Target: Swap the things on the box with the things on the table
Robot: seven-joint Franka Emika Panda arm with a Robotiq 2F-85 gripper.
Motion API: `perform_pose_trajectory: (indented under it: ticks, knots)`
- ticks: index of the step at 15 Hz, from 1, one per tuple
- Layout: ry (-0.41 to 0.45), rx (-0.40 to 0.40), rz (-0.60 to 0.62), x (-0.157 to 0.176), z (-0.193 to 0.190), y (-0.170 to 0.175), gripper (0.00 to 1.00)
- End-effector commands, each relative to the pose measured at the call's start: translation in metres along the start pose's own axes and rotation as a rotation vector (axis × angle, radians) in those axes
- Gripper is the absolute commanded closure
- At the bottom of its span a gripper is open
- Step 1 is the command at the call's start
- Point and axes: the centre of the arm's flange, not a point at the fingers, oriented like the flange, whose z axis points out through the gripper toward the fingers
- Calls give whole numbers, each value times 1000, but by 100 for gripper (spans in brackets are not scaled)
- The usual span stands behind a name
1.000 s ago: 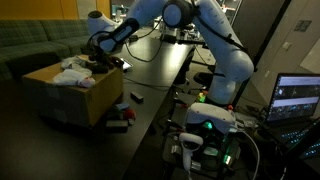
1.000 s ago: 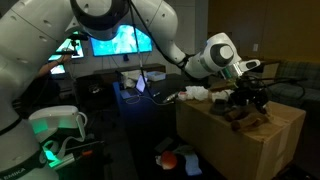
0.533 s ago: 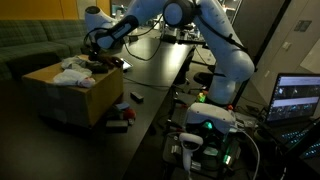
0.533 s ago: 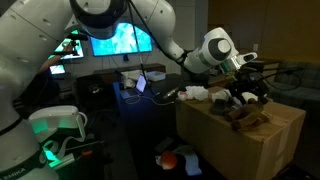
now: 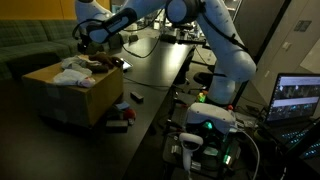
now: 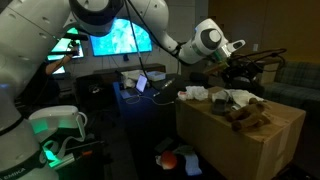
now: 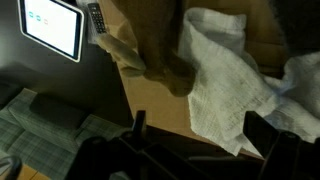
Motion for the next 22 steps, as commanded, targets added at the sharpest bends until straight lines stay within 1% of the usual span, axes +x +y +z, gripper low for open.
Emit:
perform_pose_trajectory:
  ticks: [1, 5, 13, 19, 22]
  knots:
    - [51, 36, -49, 19, -11, -15, 0]
    - [67, 76, -93, 28, -8, -27, 0]
    - [65, 159, -140, 37, 20, -29, 0]
    - [66, 192, -180, 42, 41, -38, 0]
    - [62, 187, -197, 43, 55, -41, 0]
